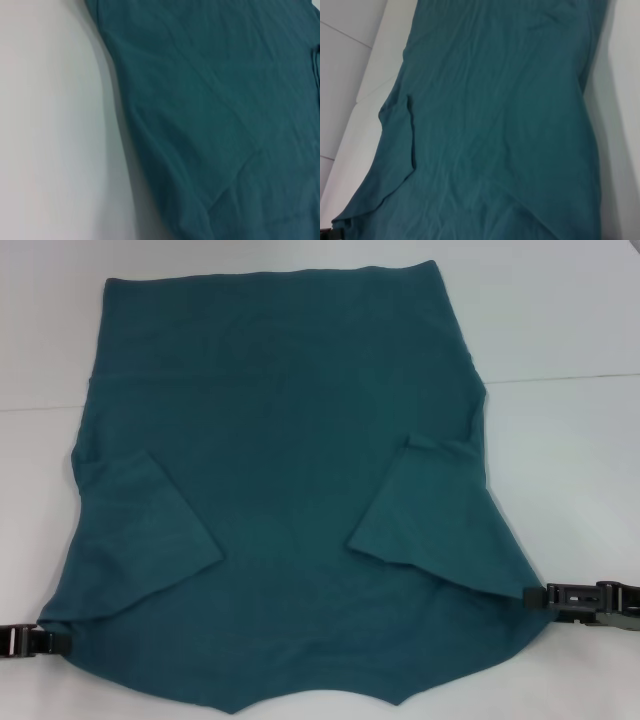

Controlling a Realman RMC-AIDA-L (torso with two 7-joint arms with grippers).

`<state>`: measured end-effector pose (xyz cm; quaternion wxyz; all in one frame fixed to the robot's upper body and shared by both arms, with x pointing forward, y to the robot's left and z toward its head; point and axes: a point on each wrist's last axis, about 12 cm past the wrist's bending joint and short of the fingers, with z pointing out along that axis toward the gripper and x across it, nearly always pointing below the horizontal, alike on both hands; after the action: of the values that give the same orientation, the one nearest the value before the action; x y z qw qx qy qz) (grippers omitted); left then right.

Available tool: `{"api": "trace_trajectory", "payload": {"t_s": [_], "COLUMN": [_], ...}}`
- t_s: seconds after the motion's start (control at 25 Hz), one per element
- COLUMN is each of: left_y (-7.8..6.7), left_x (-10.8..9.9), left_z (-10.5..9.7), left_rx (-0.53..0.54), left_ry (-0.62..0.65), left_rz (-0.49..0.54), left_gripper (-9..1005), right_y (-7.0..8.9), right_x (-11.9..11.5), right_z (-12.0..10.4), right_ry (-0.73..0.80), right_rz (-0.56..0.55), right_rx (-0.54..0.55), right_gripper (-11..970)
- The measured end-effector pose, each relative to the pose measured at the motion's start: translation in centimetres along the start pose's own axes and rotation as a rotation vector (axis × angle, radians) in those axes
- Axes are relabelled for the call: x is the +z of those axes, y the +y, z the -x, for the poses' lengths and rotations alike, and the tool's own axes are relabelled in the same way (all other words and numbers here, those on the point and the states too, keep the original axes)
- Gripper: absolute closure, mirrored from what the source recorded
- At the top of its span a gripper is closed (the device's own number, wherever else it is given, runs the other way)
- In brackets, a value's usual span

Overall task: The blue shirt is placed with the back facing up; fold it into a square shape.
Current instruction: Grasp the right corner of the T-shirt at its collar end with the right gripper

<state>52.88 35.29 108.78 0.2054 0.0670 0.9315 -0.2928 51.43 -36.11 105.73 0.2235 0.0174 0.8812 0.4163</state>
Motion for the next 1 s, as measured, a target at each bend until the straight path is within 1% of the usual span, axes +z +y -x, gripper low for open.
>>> {"api": "trace_trajectory", "payload": {"t_s": [0.24,0.44,0.64,0.84,1.0], "left_y": [0.0,0.0,-0.1,-0.1,-0.1], "left_x": [0.0,-0.1,-0.1,-0.1,-0.1], "left_z": [0.1,0.2,0.3,0.5,0.6], "left_rx": [0.004,0.006,0.009,0.013,0.011], "left_ry": [-0.001,-0.002,-0.002,-0.004,-0.009], "left_rz": [0.001,0.002,0.001,0.001,0.007], "left_gripper": [990,990,990,990,990], "right_y": [0.1,0.3,0.5,0.3,0.1], "right_x": [0.6,1.5,1.9,1.6,1.5], "right_z": [0.1,0.2,0.4,0.4,0.4], "right_ry": [0.006,0.057,0.062,0.049,0.044], "right_rz": [-0.005,-0.03,-0.036,-0.045,-0.051], "right_rx": [0.0,-0.002,-0.009,0.003,0.009], "right_gripper": [148,189,391,631,792]}}
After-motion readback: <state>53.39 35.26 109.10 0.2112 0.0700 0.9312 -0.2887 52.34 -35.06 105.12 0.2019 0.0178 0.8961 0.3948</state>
